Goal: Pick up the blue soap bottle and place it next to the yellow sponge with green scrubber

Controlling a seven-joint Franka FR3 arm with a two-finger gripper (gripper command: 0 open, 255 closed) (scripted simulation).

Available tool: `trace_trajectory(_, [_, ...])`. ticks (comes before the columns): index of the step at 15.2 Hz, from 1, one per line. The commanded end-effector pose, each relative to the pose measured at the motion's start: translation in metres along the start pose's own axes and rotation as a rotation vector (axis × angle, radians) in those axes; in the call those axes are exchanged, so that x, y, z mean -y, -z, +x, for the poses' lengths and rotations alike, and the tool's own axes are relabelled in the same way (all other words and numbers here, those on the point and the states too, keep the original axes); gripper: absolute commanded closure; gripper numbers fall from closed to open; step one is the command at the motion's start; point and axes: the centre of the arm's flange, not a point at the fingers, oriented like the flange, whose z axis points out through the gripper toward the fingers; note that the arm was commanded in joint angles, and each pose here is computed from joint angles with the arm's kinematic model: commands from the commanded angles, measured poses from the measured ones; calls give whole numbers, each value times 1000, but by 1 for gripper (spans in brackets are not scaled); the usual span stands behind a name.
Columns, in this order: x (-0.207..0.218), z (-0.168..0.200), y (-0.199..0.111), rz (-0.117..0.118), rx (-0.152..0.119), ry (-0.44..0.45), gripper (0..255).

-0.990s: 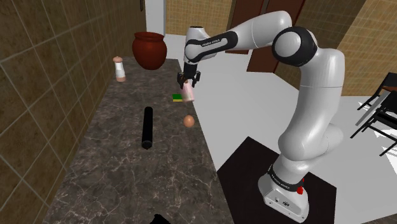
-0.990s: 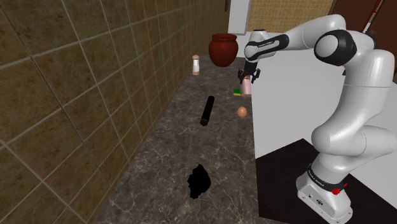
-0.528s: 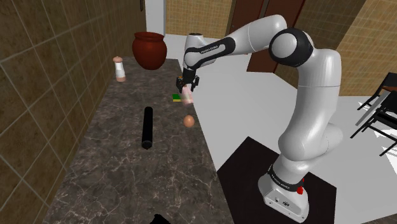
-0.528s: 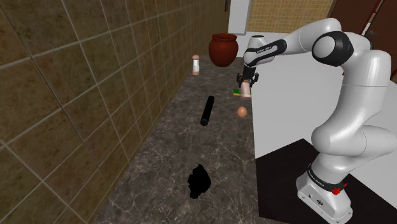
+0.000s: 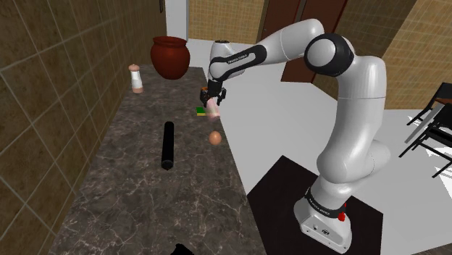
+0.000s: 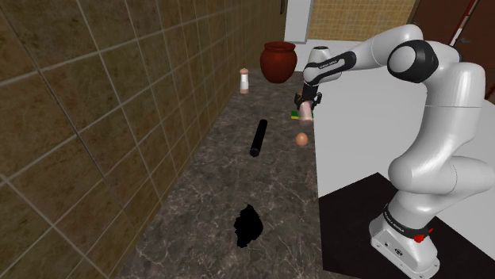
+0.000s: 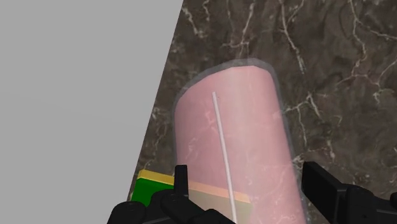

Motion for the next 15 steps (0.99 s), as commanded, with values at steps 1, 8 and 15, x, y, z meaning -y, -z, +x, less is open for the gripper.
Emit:
trace_trajectory(1, [-3, -4, -9, -4, 20, -2, 255])
trace_trajectory(8, [-3, -3, 4, -4, 20, -2, 0])
trace_trajectory(15, [-3, -3, 41, -4, 20, -2, 0])
